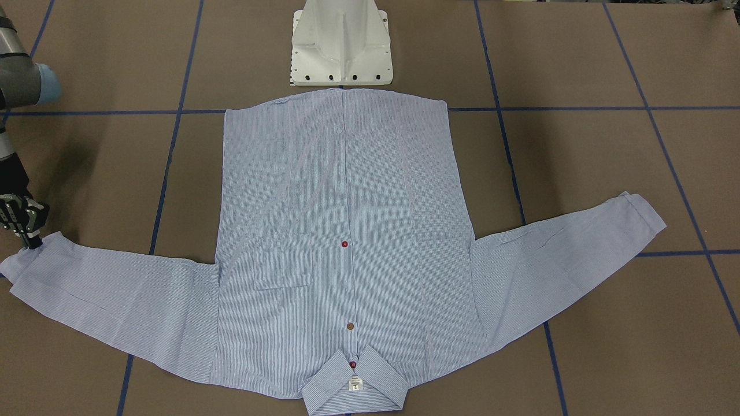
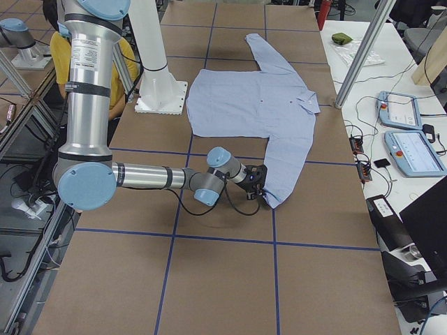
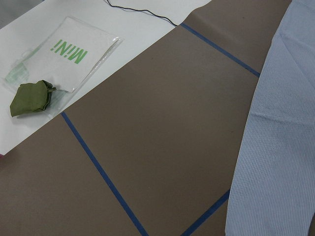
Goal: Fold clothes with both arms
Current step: 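Carry the cuff with the right gripper across the shirt front toward the other sleeve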
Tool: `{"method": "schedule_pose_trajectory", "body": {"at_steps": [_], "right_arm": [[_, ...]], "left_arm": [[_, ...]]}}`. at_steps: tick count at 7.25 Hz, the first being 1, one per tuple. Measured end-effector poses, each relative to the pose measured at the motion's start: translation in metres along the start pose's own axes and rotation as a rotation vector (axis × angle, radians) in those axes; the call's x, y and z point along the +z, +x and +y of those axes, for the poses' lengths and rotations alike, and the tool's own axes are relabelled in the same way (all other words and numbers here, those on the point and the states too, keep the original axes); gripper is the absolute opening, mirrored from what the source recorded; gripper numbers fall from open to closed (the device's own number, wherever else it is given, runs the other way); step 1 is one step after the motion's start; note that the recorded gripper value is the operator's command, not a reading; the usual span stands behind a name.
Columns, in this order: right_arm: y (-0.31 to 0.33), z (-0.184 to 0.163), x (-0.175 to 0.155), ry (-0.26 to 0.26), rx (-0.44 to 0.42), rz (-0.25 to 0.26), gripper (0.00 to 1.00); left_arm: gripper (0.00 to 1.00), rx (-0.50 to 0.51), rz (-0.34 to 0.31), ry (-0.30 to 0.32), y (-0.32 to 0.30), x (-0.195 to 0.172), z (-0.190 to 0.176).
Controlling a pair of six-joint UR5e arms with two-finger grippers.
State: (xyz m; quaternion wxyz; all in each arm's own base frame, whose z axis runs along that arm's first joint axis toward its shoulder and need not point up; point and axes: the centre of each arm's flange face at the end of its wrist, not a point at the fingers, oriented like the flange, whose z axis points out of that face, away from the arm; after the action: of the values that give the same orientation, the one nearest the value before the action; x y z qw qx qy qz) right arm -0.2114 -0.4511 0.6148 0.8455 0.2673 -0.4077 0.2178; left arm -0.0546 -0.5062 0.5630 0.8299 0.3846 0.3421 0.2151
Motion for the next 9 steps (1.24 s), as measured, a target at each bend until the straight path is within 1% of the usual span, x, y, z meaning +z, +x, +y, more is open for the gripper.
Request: {"method": "schedule_pose_trajectory", "body": {"at_steps": [1,2,4,5,6,7,8,9], "right_arm": [[-0.027,-0.014,-0.012,0.033,-0.038,-0.054,0.00],[-0.070,-0.031,-0.018,0.070,-0.065,-0.129,0.00],[-0.197,-0.058,-0.011,0.122,-0.088,-0.316,0.00],[-0.259,-0.058,-0.009,0.147,-0.090,-0.391,0.00],[-0.310,-0.050,-0.007,0.184,-0.085,-0.433,0.00],[-0.357,-0.036,0.001,0.220,-0.076,-0.453,0.00],[-0.402,-0.019,0.010,0.242,-0.072,-0.453,0.00],[-0.449,0.002,0.018,0.250,-0.077,-0.425,0.00]], "left_arm": [[1.00,0.004,-0.001,0.004,-0.001,0.001,0.002],[1.00,0.006,-0.002,0.007,-0.001,0.002,0.004],[1.00,0.008,-0.002,0.010,-0.001,0.001,0.003],[1.00,0.009,-0.002,0.011,-0.001,0.001,0.003],[1.00,0.009,-0.001,0.011,-0.001,0.001,0.003],[1.00,0.008,-0.001,0.010,-0.001,0.001,0.004],[1.00,0.008,-0.001,0.009,-0.001,0.001,0.005],[1.00,0.008,-0.001,0.009,-0.001,0.001,0.005]]}}
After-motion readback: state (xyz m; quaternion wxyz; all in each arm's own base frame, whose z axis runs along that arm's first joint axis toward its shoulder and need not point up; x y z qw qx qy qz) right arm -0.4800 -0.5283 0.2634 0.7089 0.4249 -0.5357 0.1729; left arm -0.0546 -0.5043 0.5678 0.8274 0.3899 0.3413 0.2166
